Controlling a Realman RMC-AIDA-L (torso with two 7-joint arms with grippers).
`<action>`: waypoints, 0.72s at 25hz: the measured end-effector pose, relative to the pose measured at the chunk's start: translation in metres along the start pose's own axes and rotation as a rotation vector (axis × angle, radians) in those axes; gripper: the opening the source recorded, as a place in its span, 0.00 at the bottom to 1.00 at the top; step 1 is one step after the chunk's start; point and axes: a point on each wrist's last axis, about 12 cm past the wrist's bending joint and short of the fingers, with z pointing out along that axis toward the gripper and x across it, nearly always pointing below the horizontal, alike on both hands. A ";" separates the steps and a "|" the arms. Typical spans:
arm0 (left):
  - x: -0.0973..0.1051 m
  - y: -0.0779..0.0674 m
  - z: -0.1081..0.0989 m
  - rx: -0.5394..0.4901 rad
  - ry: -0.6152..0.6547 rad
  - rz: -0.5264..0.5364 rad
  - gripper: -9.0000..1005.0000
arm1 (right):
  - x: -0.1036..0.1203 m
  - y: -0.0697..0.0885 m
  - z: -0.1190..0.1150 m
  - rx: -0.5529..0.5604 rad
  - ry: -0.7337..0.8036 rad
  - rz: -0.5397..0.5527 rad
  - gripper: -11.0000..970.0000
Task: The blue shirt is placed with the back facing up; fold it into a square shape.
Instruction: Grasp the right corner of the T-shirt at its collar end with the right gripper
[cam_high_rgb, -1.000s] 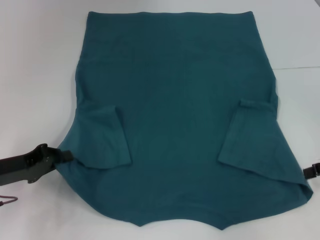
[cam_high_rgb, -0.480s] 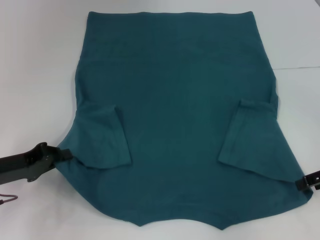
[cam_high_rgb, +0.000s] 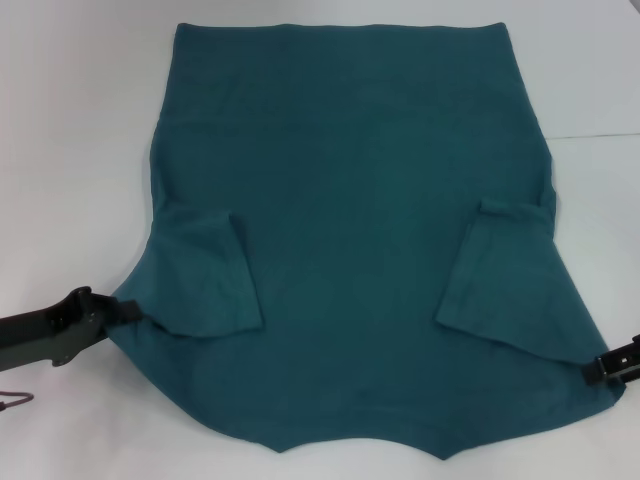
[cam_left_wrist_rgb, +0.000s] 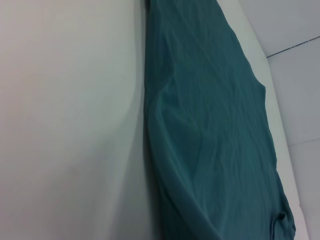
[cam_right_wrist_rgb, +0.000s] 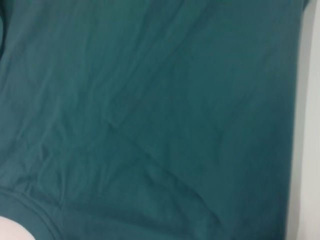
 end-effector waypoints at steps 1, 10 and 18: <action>0.000 0.000 0.000 0.000 0.000 0.000 0.01 | 0.000 0.000 0.000 0.001 0.001 0.000 0.76; 0.000 0.001 -0.001 -0.002 -0.002 -0.003 0.01 | -0.007 0.006 0.007 0.026 0.023 -0.017 0.76; 0.001 0.002 -0.001 -0.004 -0.006 -0.006 0.01 | -0.012 0.012 0.017 0.017 0.045 -0.033 0.76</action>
